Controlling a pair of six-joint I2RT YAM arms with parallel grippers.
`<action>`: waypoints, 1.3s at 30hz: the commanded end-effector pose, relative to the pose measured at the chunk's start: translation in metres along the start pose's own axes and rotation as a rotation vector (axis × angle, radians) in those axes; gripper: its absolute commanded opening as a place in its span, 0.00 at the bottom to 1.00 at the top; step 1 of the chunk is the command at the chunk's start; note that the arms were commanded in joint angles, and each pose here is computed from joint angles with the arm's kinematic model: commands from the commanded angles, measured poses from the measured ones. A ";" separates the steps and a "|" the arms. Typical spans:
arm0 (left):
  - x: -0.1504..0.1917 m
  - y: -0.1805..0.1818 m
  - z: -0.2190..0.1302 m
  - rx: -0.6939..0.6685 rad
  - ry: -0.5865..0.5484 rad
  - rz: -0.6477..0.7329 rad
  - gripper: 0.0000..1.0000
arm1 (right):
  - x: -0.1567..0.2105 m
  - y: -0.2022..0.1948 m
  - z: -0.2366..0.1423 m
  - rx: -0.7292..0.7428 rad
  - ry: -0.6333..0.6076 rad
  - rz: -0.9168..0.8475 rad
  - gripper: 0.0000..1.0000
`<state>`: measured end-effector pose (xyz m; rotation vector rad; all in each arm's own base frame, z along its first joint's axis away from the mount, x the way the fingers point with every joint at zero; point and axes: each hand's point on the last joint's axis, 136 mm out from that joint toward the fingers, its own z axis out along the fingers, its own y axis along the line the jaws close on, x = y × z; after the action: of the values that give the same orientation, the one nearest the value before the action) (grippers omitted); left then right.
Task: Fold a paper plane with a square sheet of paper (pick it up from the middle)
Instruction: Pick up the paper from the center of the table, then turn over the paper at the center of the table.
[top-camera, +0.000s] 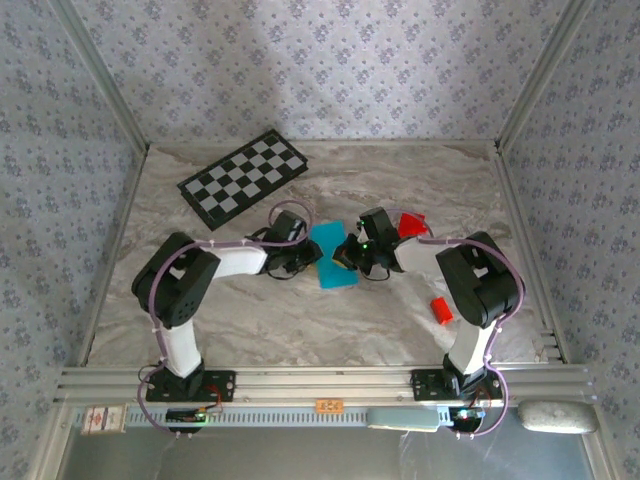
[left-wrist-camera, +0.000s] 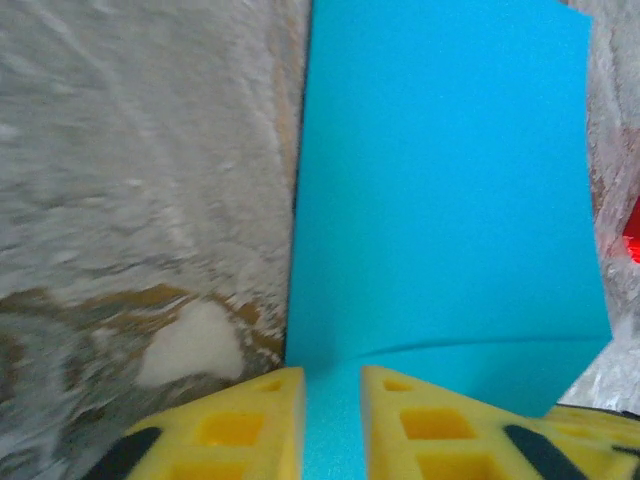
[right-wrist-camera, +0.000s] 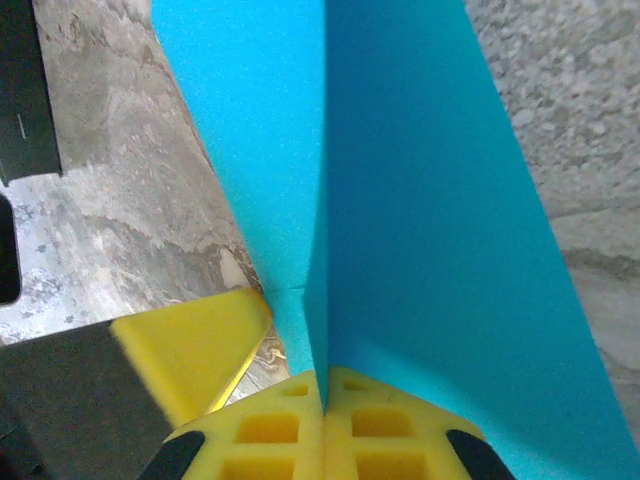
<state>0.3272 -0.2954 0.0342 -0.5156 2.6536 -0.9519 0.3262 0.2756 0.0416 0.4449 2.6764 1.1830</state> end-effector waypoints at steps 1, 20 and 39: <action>-0.014 -0.009 -0.031 0.065 -0.043 -0.011 0.30 | -0.008 0.016 -0.008 -0.061 -0.033 -0.067 0.03; -0.019 -0.088 -0.122 0.638 -0.074 0.001 0.96 | -0.027 0.136 -0.084 -0.470 -0.020 -0.215 0.00; -0.016 -0.116 -0.134 0.765 -0.043 -0.007 0.45 | -0.028 0.147 -0.093 -0.554 0.007 -0.171 0.03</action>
<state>0.3184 -0.2944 0.1903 -0.4162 2.0798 -1.7470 0.3559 0.2966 0.2009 0.1417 2.2308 1.7381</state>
